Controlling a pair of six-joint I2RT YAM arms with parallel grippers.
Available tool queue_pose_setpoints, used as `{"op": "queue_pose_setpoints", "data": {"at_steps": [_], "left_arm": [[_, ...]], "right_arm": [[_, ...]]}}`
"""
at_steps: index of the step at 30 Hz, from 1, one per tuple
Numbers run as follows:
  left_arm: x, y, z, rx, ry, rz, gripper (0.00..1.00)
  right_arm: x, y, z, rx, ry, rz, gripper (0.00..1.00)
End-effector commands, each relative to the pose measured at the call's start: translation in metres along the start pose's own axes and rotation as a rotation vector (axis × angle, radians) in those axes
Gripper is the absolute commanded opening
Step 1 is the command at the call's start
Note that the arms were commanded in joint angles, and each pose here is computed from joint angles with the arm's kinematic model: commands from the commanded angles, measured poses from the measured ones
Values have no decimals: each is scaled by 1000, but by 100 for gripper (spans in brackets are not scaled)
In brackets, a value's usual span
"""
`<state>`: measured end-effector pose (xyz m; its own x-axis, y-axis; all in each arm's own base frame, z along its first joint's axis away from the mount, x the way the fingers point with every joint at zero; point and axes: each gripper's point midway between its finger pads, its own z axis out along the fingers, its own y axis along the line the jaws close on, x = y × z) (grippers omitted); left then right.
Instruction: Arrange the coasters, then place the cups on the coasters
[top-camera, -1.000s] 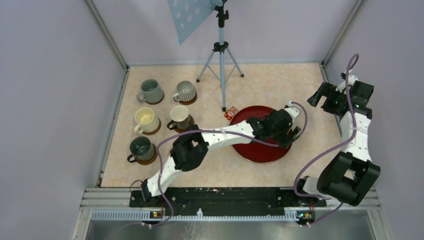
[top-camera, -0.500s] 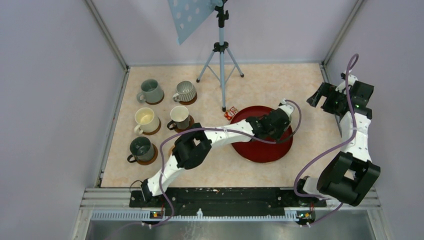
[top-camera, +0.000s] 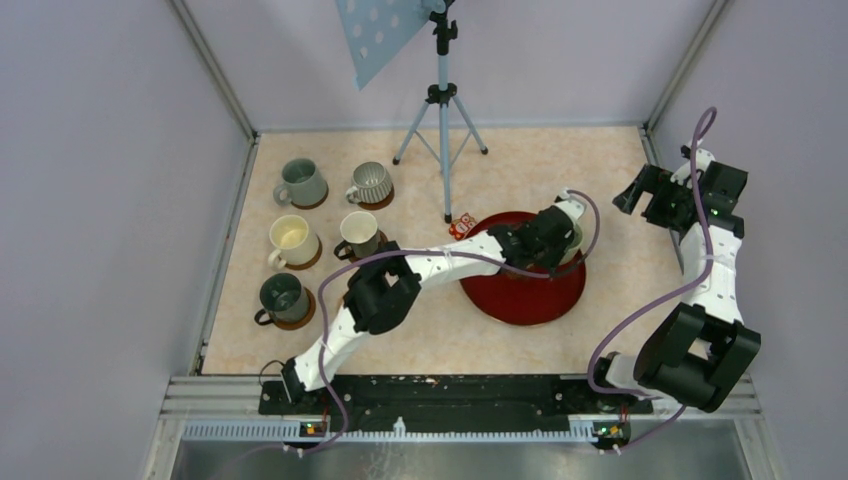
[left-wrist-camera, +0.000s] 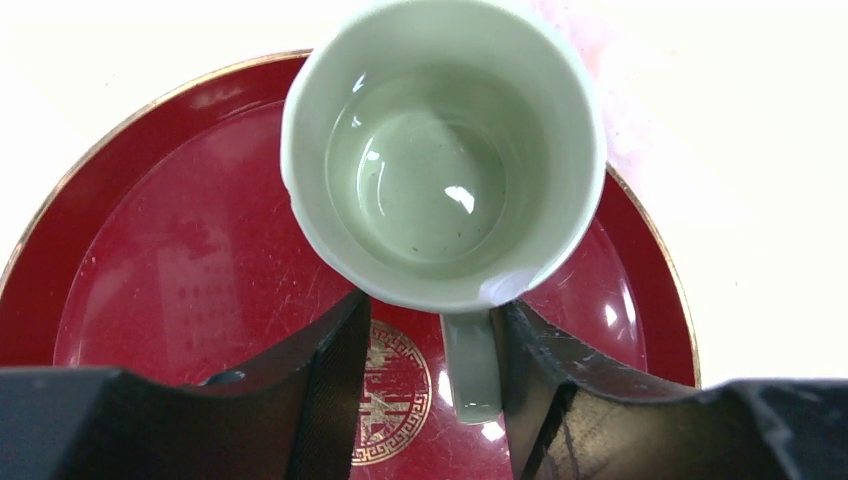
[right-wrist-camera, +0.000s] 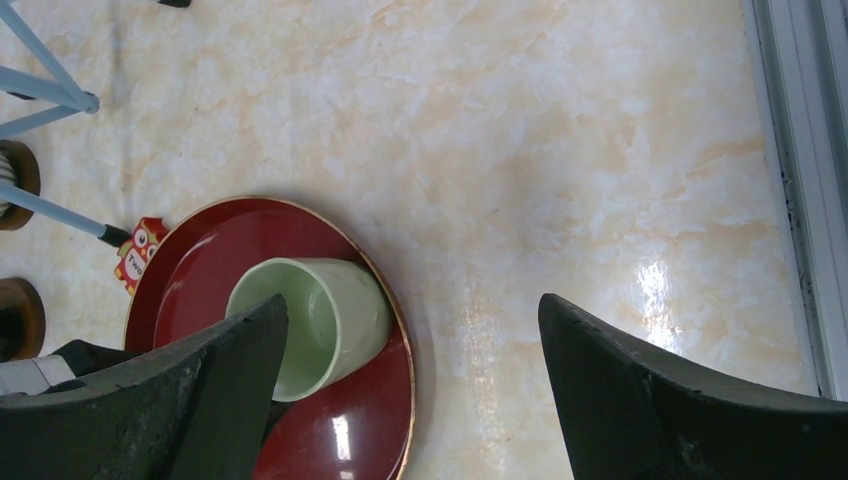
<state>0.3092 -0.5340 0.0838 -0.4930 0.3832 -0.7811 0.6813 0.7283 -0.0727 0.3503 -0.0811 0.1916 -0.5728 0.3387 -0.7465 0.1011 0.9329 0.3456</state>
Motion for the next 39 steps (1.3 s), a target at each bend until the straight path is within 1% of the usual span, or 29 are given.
{"op": "queue_pose_setpoints", "data": {"at_steps": [1,5,10,12,13,17,18,21,25,28,35,39], "left_arm": [[-19,0,6,23,-37,29,52],[-14,-5,7,65,-14,48,45],[-12,-8,8,81,5,78,41],[-12,-7,8,85,11,82,37],[-14,-6,8,85,10,82,34],[-26,2,0,74,-11,89,5],[-29,4,-4,68,-15,98,0],[-34,13,-18,49,-13,134,0],[-37,27,-47,42,-27,144,0],[-45,34,-72,94,-72,135,0],[-39,31,-122,225,-86,169,0],[-37,43,-157,254,-107,179,0]], "right_arm": [[-11,4,-3,-17,-37,-35,94],[-10,4,-3,-20,-34,-36,94],[-8,4,-3,-21,-31,-36,94],[-9,5,-3,-23,-31,-37,94],[-9,5,-3,-22,-33,-40,94],[-8,4,-3,-18,-31,-42,93],[-7,3,-3,-18,-29,-43,93],[-6,4,-3,-24,-27,-45,93],[-6,6,-4,-32,-28,-46,93],[-4,7,-3,-38,-24,-44,93],[0,8,-1,-51,-14,-44,93],[2,9,0,-64,-8,-41,93]]}}
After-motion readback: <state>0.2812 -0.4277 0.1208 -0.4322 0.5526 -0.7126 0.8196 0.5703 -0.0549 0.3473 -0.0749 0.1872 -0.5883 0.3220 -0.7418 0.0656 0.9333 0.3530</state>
